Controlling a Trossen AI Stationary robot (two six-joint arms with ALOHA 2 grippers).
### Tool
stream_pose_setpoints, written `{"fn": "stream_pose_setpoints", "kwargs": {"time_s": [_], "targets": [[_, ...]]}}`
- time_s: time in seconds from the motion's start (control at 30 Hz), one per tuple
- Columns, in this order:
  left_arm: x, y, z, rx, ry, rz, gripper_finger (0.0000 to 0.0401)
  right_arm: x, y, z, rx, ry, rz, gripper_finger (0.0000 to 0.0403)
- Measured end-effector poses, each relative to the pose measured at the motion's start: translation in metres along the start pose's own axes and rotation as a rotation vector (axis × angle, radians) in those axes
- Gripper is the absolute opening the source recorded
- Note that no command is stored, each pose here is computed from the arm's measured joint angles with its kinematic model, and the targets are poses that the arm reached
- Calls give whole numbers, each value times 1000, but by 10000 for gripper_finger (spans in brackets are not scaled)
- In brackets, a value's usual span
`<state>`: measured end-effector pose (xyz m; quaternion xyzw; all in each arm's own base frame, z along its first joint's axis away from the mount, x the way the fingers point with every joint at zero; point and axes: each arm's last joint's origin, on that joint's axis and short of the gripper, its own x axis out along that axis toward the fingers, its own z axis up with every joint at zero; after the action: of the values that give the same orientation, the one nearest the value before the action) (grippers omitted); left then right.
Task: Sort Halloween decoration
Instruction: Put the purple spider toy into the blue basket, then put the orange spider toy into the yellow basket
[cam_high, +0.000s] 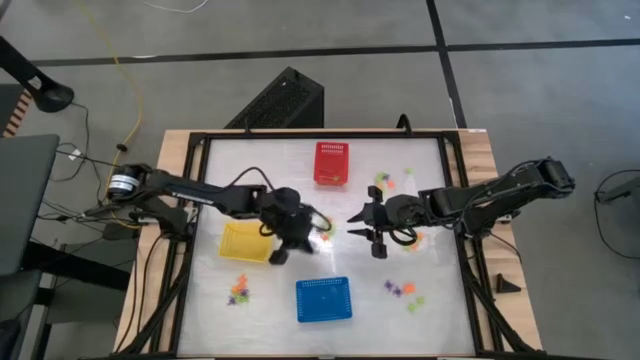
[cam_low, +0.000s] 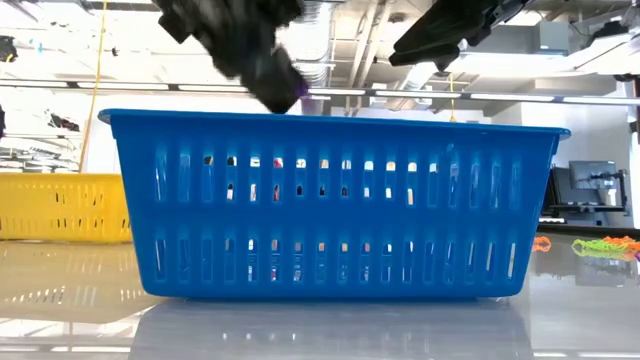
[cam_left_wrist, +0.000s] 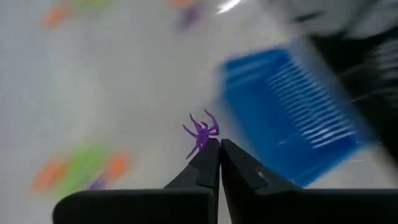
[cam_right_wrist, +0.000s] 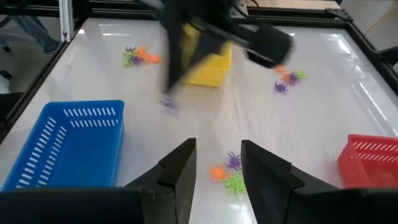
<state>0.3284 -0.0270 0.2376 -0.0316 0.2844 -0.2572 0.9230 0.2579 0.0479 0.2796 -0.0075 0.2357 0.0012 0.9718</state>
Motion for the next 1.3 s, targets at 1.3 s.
{"fn": "stream_pose_setpoints", "kwargs": {"time_s": [1.3], "targets": [[71, -57, -23, -111, 166, 108, 96, -13, 54, 4, 90, -103, 156, 159]]}}
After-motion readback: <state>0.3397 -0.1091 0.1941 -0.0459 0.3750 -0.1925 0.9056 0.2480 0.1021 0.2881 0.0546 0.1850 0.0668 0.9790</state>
